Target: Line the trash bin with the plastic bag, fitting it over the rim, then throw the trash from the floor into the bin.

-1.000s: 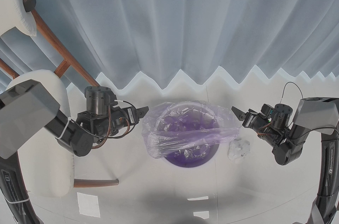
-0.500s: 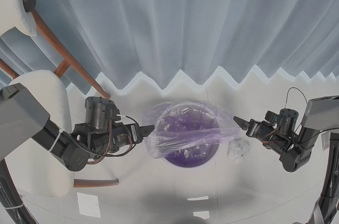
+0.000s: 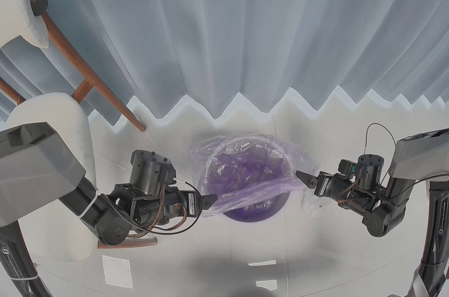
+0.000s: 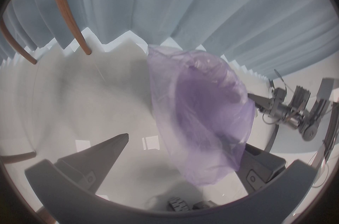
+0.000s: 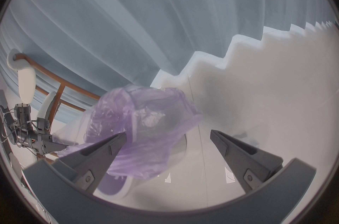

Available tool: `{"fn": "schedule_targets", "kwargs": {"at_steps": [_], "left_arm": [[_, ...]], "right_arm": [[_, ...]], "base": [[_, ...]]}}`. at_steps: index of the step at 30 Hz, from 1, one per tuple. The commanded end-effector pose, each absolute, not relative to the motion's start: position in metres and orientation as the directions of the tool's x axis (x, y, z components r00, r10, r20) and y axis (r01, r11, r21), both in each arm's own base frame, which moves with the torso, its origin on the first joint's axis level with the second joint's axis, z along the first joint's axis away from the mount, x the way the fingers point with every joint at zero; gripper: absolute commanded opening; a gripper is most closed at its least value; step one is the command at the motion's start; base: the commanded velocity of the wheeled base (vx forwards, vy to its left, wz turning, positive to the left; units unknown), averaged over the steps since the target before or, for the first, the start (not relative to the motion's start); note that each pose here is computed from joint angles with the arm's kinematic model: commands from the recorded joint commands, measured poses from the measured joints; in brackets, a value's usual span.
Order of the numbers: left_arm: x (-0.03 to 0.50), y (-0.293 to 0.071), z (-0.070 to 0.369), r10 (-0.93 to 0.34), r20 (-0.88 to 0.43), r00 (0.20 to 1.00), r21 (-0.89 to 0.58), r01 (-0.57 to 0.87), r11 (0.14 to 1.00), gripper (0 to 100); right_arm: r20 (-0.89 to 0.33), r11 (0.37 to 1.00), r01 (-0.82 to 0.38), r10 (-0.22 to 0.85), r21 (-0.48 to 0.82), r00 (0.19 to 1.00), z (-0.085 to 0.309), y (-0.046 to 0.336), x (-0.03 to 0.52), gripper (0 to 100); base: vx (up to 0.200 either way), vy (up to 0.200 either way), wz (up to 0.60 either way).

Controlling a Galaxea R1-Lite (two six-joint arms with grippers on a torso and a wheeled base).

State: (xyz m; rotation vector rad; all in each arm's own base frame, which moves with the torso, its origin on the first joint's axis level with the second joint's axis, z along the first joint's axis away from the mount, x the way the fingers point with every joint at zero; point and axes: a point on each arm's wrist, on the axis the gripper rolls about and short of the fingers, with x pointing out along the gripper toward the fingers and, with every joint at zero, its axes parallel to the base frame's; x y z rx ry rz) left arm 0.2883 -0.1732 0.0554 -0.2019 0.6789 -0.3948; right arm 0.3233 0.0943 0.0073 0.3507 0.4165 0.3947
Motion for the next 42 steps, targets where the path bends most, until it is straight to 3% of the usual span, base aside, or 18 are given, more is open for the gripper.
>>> {"fn": "schedule_targets", "kwargs": {"at_steps": [1, 10, 23, 32, 35, 42], "left_arm": [[0.271, -0.163, 0.044, -0.381, -0.622, 0.684, -0.234, 0.302, 0.924, 100], [0.241, -0.152, 0.037, -0.363, -0.678, 0.639, -0.186, 0.328, 0.926, 100], [0.220, -0.171, 0.002, -0.303, -0.761, 0.574, -0.099, 0.358, 0.928, 100], [0.222, -0.174, 0.020, -0.350, -0.696, 0.627, -0.130, 0.369, 0.920, 100], [0.222, -0.174, 0.021, -0.352, -0.694, 0.629, -0.131, 0.370, 0.920, 100], [0.218, -0.174, 0.070, -0.457, -0.541, 0.707, -0.211, 0.411, 0.887, 100]], "right_arm": [[-0.382, 0.874, -0.279, 0.434, 0.397, 0.816, -0.004, 0.092, 0.309, 100], [-0.466, 0.875, -0.284, 0.455, 0.392, 0.759, -0.019, 0.092, 0.280, 100], [-0.552, 0.891, -0.271, 0.442, 0.366, 0.707, -0.048, 0.085, 0.262, 100], [-0.399, 0.814, -0.407, 0.564, 0.414, 0.723, 0.006, 0.095, 0.253, 100], [-0.387, 0.809, -0.416, 0.571, 0.415, 0.724, 0.009, 0.097, 0.253, 100], [-0.337, 0.797, -0.439, 0.582, 0.415, 0.740, 0.019, 0.101, 0.261, 100]], "base": [[0.000, 0.000, 0.00], [0.000, 0.000, 0.00], [0.000, 0.000, 0.00], [0.000, 0.000, 0.00], [0.000, 0.000, 0.00], [0.000, 0.000, 0.00]]}}
